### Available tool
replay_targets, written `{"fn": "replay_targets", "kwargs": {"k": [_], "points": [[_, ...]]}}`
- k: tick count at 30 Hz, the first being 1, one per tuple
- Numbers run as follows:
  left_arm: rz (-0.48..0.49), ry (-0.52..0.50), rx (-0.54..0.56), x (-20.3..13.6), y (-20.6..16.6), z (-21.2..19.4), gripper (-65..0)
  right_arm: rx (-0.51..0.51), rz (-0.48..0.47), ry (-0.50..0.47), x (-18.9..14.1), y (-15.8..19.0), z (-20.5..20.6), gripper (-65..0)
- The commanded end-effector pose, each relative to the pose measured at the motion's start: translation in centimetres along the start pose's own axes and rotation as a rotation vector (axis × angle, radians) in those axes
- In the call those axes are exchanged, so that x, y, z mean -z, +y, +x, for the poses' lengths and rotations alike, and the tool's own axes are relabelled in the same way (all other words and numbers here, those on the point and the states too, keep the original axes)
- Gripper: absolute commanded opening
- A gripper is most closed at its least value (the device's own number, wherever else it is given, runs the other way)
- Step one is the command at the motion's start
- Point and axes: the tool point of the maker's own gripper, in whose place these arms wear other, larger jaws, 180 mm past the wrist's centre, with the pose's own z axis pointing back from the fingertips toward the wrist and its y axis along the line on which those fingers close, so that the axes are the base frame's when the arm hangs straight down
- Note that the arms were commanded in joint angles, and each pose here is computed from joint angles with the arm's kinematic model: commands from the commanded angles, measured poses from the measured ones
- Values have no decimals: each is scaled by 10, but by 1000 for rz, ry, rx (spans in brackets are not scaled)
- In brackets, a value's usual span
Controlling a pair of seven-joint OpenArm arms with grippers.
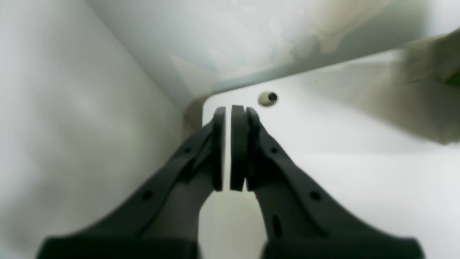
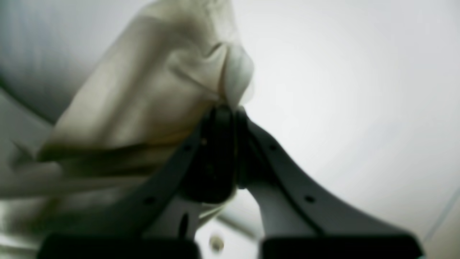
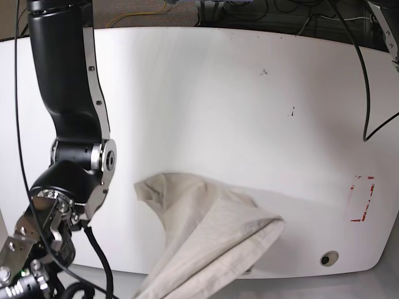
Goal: Layout the t-shirt on the table in an organized manner, then fold the t-shirt properly
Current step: 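Lower the bunched shirt onto the table and open the left gripper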
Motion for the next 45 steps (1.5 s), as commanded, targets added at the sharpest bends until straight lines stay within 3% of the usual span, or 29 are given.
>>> {"fn": "replay_targets", "kwargs": {"k": [1, 9, 15, 20, 26, 35, 45], "points": [[17, -46, 20, -8, 6, 15, -646, -10, -46, -24, -9, -10, -4, -650], [0, 1, 20, -4, 0, -4, -646, -55, -27, 125, -17, 18, -90, -650], [-36, 33, -5, 5, -15, -23, -646, 0, 10, 241, -27, 42, -155, -650], [-56, 53, -19, 9, -24, -34, -646, 13, 60, 288, -28, 66, -178, -650], [-85, 70, -30, 13, -36, -50, -646, 57, 139, 301, -27, 105, -187, -650], [-101, 75, -41, 18, -50, -61, -646, 56, 249, 203, -27, 160, -145, -650], [-93, 78, -31, 17, -48, -61, -646, 96, 438, 67, -33, 232, -92, -650]]}}
